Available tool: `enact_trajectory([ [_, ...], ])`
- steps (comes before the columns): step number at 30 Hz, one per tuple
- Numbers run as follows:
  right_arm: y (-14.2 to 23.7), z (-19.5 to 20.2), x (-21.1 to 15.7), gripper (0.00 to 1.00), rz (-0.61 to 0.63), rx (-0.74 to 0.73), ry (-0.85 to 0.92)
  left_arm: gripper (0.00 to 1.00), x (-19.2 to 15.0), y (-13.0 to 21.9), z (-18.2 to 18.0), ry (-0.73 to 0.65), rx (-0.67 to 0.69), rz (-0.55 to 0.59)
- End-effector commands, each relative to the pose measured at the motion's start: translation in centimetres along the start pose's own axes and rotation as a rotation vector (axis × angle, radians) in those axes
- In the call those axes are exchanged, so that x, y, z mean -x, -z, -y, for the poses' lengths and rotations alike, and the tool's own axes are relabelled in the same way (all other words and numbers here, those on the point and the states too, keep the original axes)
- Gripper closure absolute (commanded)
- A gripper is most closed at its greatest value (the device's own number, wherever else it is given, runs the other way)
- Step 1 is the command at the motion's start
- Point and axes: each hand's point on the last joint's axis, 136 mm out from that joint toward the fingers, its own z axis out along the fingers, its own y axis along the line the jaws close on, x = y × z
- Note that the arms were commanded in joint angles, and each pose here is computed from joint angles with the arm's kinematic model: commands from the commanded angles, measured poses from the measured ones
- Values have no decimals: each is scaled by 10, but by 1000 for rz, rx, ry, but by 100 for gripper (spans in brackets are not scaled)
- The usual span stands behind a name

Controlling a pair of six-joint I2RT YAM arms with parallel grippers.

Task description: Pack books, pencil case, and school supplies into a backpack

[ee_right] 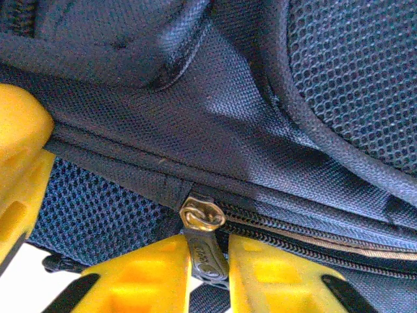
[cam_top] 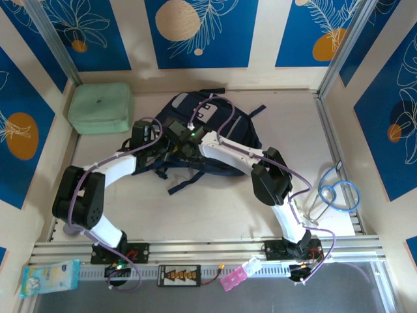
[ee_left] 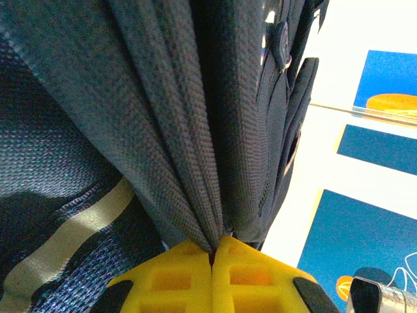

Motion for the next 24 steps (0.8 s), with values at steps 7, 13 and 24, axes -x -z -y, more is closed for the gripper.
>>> enact_trajectory([
  [7, 13, 34, -3, 86, -2, -29, -10, 100, -9, 8, 31, -69, -96, -32],
  [13, 14, 48, -13, 87, -31, -8, -2, 100, -6, 7, 29, -67, -92, -31],
  [24, 10, 46, -18, 71, -33, 5, 121, 100, -3, 10, 28, -94, -81, -24],
])
